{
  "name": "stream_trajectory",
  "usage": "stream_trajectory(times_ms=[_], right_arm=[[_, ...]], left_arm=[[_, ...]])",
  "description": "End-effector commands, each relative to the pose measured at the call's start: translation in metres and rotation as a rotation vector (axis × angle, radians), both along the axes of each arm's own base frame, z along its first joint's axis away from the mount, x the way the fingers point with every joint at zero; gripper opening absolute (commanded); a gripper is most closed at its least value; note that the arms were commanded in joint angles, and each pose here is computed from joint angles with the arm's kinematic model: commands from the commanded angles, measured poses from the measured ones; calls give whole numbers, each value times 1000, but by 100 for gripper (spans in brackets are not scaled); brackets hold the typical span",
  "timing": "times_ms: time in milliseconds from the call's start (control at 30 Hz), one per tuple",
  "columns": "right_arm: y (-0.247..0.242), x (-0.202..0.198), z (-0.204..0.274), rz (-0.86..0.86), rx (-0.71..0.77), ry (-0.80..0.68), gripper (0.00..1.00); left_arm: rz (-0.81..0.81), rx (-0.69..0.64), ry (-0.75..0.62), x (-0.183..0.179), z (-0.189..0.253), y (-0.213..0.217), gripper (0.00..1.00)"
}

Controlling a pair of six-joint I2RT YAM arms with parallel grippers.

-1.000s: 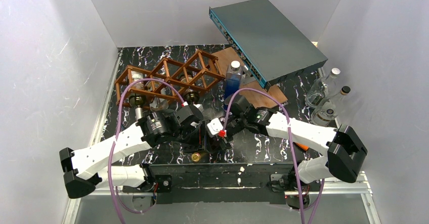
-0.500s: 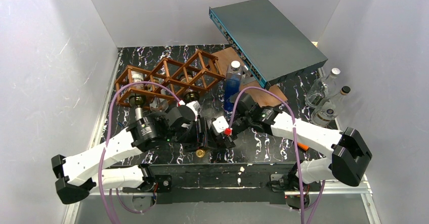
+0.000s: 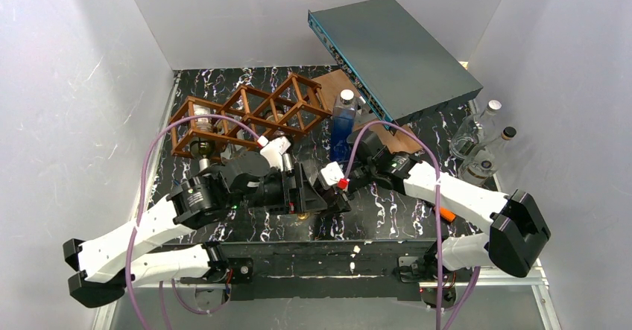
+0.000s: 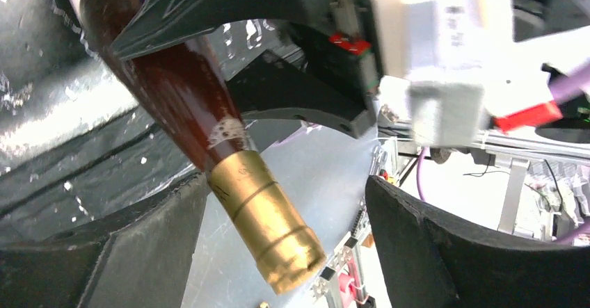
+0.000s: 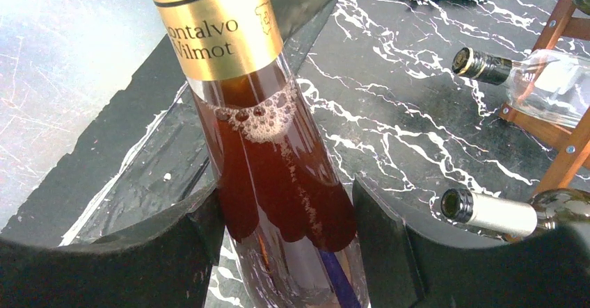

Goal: Take the wine bottle off the wine rack
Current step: Pick up the wine bottle from the wine rack.

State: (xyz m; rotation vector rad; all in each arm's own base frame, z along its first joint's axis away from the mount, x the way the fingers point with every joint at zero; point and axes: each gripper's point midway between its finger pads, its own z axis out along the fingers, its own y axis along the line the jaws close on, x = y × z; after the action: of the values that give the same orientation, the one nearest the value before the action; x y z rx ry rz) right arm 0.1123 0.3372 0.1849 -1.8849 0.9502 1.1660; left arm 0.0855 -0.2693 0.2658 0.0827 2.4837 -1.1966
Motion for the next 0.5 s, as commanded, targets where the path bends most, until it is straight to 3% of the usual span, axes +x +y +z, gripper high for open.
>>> stream_trajectory(times_ms=[0,267,467], right_arm=[[-11,-2,10,-17,-13,66,44],[-18,8,19,-56,4,133,44],[-23,20,26,-112,10,183,44]], left_arm=[[-47,-103,-248,13,57,-1,84],[-71,-60,-711,42,96,21,97],[-84,-177,-1097,46,109,26,98]])
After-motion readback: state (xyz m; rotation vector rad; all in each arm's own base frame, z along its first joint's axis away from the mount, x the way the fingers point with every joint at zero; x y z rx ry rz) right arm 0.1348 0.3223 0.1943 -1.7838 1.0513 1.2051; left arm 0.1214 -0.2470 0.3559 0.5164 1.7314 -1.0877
